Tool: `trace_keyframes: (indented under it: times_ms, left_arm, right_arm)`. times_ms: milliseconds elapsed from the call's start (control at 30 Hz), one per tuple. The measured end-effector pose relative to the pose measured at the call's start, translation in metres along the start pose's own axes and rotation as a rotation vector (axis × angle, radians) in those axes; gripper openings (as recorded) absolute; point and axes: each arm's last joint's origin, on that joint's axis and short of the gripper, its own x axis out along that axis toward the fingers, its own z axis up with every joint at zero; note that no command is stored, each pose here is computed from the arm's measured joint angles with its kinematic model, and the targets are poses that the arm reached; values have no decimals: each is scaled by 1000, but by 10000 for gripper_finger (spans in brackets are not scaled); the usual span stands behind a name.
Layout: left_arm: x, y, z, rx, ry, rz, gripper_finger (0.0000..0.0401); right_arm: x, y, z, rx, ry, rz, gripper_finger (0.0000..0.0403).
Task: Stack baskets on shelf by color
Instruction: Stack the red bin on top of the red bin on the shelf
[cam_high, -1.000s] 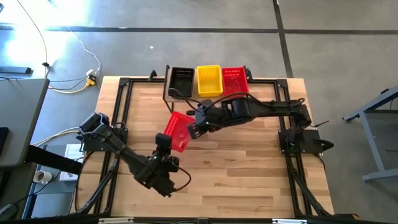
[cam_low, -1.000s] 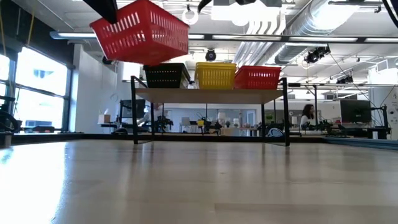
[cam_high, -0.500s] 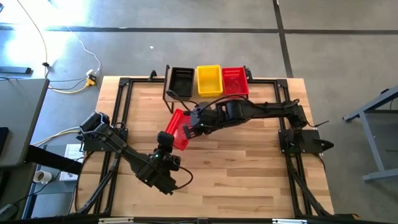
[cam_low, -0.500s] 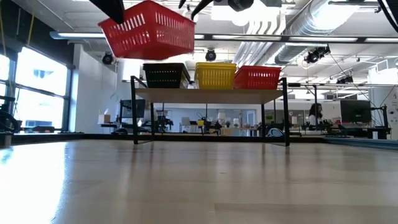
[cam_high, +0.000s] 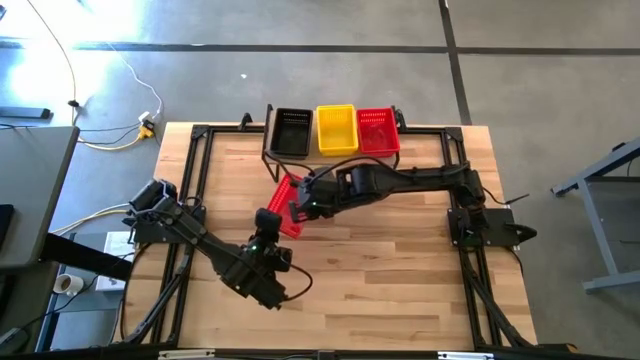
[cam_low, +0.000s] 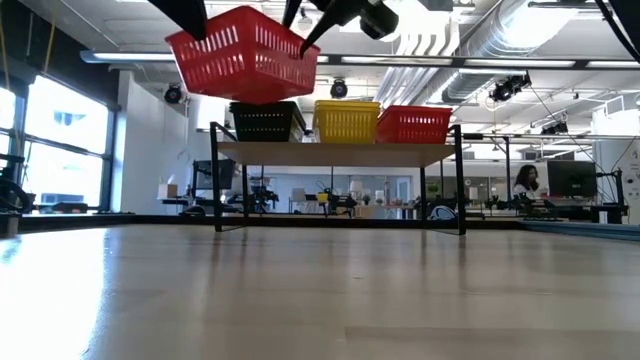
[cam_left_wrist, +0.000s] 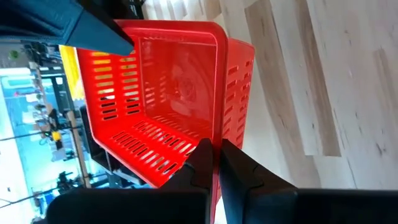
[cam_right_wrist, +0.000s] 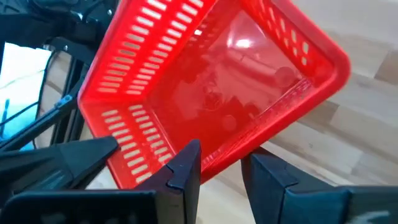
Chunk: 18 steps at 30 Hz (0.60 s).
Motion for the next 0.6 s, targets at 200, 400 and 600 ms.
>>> trace_keyframes:
  times_ms: [200,400,600]
  left_arm:
    - [1,1,0,-7,6,-6,1]
    - [1,1,0,-2,6,-11,1]
    - [1,0,0,27,5,-14,1]
  right_arm:
    - [1,-1,2,-37,-16,-6,85]
    - [1,0,4,-41,-27,-2,37]
    - [2,-3,9,-77,4,2,10]
